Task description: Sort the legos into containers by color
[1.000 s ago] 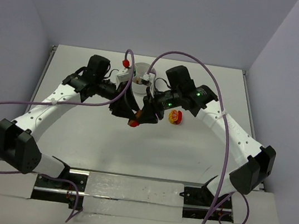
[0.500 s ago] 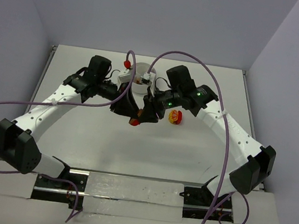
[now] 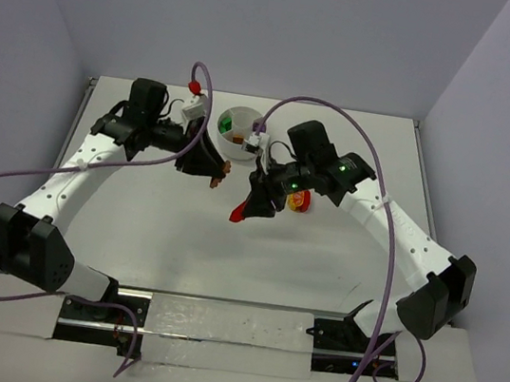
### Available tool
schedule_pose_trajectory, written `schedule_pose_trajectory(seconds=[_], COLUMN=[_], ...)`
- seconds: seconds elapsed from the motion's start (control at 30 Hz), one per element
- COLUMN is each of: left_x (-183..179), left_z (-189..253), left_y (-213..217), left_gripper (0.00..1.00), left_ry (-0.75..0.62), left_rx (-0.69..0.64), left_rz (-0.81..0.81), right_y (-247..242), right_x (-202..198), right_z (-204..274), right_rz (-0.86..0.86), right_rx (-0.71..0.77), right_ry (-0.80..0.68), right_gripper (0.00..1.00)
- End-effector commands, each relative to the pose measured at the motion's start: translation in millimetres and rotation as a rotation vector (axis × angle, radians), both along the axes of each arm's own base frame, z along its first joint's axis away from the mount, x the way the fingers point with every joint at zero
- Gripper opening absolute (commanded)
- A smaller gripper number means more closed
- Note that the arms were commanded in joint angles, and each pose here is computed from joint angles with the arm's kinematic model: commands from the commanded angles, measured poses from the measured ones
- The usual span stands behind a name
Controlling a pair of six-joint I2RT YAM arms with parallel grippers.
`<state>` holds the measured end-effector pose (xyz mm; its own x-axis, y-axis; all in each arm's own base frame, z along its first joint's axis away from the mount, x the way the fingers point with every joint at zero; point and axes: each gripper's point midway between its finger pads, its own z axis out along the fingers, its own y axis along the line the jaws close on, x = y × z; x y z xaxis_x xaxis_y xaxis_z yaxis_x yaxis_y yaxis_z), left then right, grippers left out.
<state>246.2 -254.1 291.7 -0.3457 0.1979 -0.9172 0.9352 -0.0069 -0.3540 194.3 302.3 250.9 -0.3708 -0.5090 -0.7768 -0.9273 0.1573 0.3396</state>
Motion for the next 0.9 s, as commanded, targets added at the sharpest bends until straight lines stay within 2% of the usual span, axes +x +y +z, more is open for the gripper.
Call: schedule_pose_trajectory(seconds=[0.0,0.07,0.1,0.27,0.33,0.37,0.43,0.6,0.8,0.87], left_x=[13,25,24,102,124,143,160,175,194,194], left_z=[22,23,16,27,21,21,18,2,-29,-30], left_y=[6,6,7,11,14,18,25,32,24,20], left_gripper=[0.0,0.0,0.0,0.0,0.0,0.0,0.0,0.0,0.0,0.0], left_ry=[-0.102,-0.173,-0.131,-0.336,-0.346,-0.396,-0.467,-0.61,-0.624,-0.611], left_rx=[-0.023,-0.022,-0.015,-0.039,-0.019,-0.039,-0.064,-0.126,-0.188,-0.257], left_rz=[0.003,0.039,0.047,0.376,0.489,0.591,0.695,0.772,0.786,0.78], right_y=[-12,-18,-18,-40,-49,-54,-61,-69,-71,-70], right_x=[0,6,6,42,56,65,75,89,101,103], right_z=[6,4,4,7,8,10,9,8,0,-3], right_rz=[-0.018,-0.046,-0.046,-0.169,-0.212,-0.239,-0.272,-0.321,-0.343,-0.345], right_rx=[0.004,-0.007,-0.007,0.012,0.017,0.019,0.015,0.004,-0.023,-0.032], right_ry=[-0.039,-0.047,-0.047,-0.008,-0.004,-0.008,-0.012,-0.024,-0.013,-0.011], right_gripper=[0.0,0.0,0.0,0.0,0.0,0.0,0.0,0.0,0.0,0.0])
